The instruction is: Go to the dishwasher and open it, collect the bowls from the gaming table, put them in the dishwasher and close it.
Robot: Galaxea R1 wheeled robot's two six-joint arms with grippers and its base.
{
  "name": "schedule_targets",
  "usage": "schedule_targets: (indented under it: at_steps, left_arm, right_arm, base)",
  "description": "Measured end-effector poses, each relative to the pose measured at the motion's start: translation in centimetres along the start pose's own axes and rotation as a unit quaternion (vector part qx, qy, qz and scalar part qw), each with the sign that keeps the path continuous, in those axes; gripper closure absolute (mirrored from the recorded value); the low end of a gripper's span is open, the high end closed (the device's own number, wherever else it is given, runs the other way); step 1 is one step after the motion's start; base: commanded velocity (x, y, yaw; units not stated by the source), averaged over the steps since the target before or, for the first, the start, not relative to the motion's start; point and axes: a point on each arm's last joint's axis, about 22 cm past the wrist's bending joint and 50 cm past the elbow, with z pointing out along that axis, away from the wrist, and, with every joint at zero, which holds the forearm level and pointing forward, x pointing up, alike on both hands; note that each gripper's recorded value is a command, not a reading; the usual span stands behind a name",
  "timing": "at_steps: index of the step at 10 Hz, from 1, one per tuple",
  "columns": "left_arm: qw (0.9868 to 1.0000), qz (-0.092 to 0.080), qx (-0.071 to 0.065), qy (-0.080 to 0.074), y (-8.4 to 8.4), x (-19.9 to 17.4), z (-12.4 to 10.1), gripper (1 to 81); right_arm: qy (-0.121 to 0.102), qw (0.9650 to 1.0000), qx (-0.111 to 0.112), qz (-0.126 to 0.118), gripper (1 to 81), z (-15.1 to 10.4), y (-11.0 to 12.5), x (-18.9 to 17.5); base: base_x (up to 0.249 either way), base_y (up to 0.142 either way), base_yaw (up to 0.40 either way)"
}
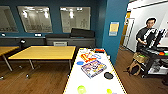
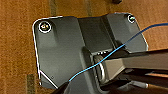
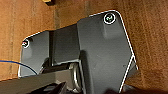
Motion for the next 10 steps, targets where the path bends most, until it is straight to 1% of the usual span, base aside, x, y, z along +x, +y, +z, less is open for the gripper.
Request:
schedule_targets:
  at_steps: [2,3,5,6,7,9,10]
  left_arm:
    - [1.0,-0.002,-0.003,0.002,0.3,0.1,0.1,1.0]
    - [1.0,-0.003,-0.006,0.002,0.6,0.1,0.1,1.0]
    - [0.9999,-0.004,-0.01,0.003,1.0,0.1,0.2,1.0]
    - [0.9999,-0.005,-0.013,0.004,1.3,0.2,0.2,1.0]
    - [0.9998,-0.006,-0.016,0.005,1.7,0.2,0.3,1.0]
    - [0.9998,-0.006,-0.019,0.006,2.0,0.3,0.4,1.0]
    - [0.9998,-0.006,-0.019,0.007,2.0,0.3,0.3,1.0]
  right_arm:
    - [0.003,0.9993,0.036,0.007,1.0,-0.4,-1.8,0.2]
    - [0.005,0.9977,0.066,0.013,1.0,-1.1,-3.1,0.6]
    - [0.02,0.9927,0.117,0.02,1.0,-3.4,-4.8,2.8]
    - [0.029,0.989,0.143,0.023,1.0,-5.2,-5.3,4.2]
    - [0.035,0.9861,0.161,0.024,1.0,-7.1,-5.3,5.4]
    - [0.047,0.9822,0.18,0.023,1.0,-10.5,-4.5,7.8]
    - [0.054,0.9789,0.196,0.023,1.0,-12.9,-4.5,9.4]
  base:
    - [0.0,0.0,0.0]
    - [0.0,0.0,0.0]
    - [0.0,0.0,0.0]
    - [0.0,0.0,0.0]
    - [0.0,0.0,0.0]
    - [0.0,0.0,0.0]
    - [0.0,0.0,0.0]
